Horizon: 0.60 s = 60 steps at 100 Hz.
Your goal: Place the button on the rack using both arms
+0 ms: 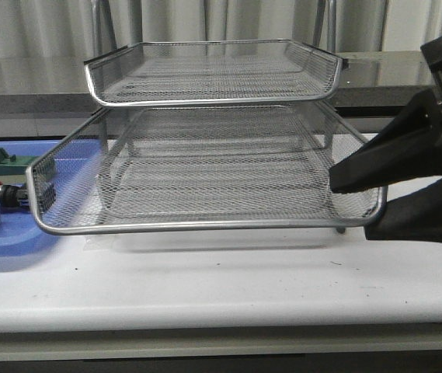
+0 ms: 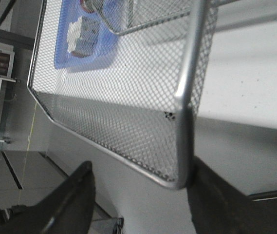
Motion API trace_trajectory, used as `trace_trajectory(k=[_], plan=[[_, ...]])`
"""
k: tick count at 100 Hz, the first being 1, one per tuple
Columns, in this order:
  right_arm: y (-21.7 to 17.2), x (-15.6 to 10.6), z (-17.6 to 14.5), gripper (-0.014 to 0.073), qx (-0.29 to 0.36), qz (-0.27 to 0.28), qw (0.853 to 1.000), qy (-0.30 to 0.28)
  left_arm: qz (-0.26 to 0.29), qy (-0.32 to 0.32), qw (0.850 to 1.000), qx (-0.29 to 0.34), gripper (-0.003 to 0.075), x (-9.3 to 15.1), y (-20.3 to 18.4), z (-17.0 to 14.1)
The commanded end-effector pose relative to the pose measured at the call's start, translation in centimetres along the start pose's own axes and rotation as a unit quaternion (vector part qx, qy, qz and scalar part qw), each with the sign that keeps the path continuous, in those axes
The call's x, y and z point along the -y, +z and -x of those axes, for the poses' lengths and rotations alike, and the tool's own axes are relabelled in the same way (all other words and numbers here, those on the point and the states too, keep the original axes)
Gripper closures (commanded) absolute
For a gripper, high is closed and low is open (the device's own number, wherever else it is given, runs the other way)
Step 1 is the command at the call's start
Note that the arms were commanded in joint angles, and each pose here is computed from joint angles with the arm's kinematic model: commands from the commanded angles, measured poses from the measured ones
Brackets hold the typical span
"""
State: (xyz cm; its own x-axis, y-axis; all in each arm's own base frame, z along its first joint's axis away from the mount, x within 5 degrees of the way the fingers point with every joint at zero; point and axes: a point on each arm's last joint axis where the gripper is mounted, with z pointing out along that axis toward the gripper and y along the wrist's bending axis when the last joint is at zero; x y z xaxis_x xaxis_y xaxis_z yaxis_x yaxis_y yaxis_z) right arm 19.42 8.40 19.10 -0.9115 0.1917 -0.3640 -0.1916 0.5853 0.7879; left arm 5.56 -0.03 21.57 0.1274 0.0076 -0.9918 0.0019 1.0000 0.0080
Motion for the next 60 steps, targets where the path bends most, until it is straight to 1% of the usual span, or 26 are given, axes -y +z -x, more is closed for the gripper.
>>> trace_trajectory(k=[1, 10, 17, 29, 35, 46, 49, 51, 60], plan=[[-0.4, -1.3, -0.2, 0.0141, -0.023, 0.039, 0.999, -0.030, -0.003, -0.009, 0.999, 0.040, 0.0741, 0.1, -0.2, -0.2], [-0.6, -1.3, -0.6, 0.0141, -0.044, 0.025, 0.998, -0.038, -0.003, -0.009, 0.999, 0.040, 0.0741, 0.1, -0.2, -0.2], [-1.1, -1.5, -0.7, 0.0141, -0.048, 0.007, 0.998, -0.049, -0.003, -0.009, 0.999, 0.040, 0.0741, 0.1, -0.2, -0.2], [-2.5, -2.3, -0.4, 0.0141, -0.037, -0.045, 0.995, -0.081, -0.003, -0.009, 0.999, 0.040, 0.0741, 0.1, -0.2, -0.2], [-3.5, -3.2, 0.0, 0.0141, -0.024, -0.072, 0.992, -0.098, -0.003, -0.009, 0.999, 0.040, 0.0741, 0.1, -0.2, -0.2], [-5.8, -4.8, 0.5, 0.0141, -0.004, -0.131, 0.981, -0.144, -0.003, -0.009, 0.999, 0.040, 0.0741, 0.1, -0.2, -0.2], [-6.5, -5.3, 0.7, 0.0141, 0.003, -0.147, 0.978, -0.149, -0.003, -0.009, 0.999, 0.040, 0.0741, 0.1, -0.2, -0.2], [-7.0, -5.6, 0.8, 0.0141, 0.006, -0.159, 0.974, -0.161, -0.003, -0.009, 0.999, 0.040, 0.0741, 0.1, -0.2, -0.2], [-8.9, -6.5, 0.9, 0.0141, 0.019, -0.215, 0.960, -0.178, -0.003, -0.009, 0.999, 0.040, 0.0741, 0.1, -0.2, -0.2]])
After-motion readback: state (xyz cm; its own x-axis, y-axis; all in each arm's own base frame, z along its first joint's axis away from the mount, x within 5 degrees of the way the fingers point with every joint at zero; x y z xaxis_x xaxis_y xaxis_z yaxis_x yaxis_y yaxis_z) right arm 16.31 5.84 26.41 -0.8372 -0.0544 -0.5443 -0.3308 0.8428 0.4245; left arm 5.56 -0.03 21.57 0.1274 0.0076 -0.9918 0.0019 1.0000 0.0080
